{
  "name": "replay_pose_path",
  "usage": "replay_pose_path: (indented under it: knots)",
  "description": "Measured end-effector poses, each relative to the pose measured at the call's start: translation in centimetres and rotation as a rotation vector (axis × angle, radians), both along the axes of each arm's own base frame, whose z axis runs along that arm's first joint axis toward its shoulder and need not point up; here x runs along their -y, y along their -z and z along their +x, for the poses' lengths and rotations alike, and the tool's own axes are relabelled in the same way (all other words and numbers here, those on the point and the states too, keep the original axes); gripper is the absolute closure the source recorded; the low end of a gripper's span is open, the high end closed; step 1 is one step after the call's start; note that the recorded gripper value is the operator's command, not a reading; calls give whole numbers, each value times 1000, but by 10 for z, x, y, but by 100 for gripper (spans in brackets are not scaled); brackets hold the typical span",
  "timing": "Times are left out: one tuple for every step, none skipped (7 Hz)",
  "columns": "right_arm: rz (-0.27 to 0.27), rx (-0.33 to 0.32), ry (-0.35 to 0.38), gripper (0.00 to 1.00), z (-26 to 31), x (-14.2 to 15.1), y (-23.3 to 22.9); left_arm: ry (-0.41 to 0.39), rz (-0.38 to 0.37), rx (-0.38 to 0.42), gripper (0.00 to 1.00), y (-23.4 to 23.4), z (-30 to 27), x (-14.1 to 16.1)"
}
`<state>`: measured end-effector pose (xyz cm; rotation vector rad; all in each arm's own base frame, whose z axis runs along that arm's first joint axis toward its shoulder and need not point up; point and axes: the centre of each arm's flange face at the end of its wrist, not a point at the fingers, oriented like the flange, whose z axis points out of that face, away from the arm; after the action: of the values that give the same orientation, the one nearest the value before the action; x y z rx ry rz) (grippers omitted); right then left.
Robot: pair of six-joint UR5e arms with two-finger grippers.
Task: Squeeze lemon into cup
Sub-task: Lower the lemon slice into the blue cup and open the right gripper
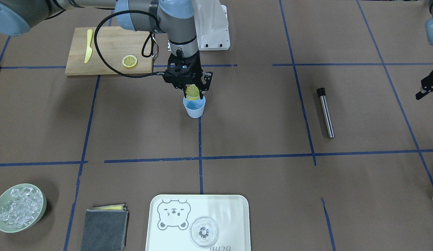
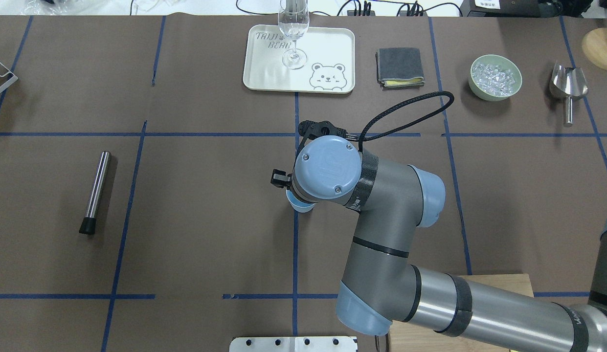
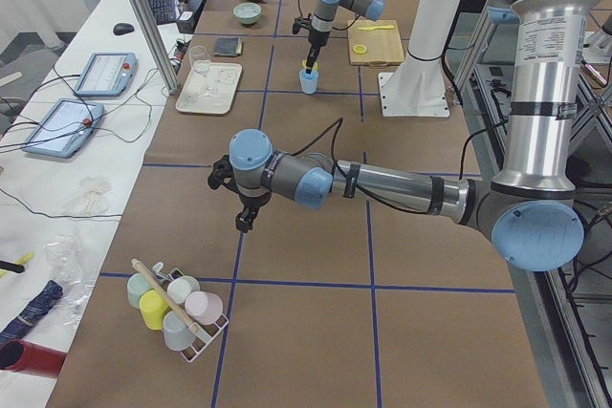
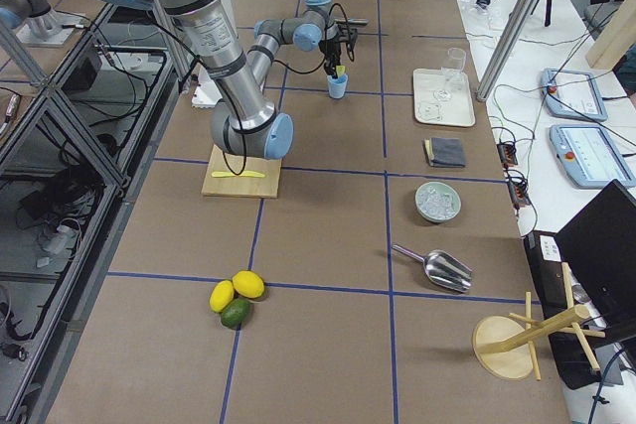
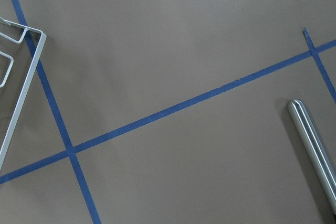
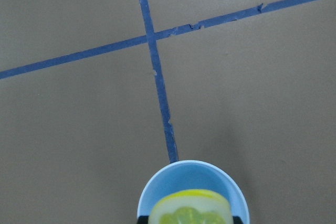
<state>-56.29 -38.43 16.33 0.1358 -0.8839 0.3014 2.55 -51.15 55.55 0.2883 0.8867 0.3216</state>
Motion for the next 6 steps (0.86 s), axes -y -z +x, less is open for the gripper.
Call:
replay_pose_path:
  knots:
    - [0, 0, 0, 38, 0, 0, 0, 0, 1, 0, 0, 1, 0, 0]
    - [0, 0, 0, 37, 0, 0, 0, 1, 1, -1, 0, 1, 0, 0]
    - [0, -1, 0, 35, 0, 0, 0, 2, 1, -1, 0, 2, 0, 0]
    - [0, -1, 0, 34, 0, 0, 0, 2, 1, -1, 0, 2, 0, -1]
    - [-1, -2, 0, 32, 0, 0, 0, 2, 1, -1, 0, 2, 0, -1]
    - [-1, -2, 0, 25, 0, 0, 0, 2, 0, -1, 0, 1, 0, -1]
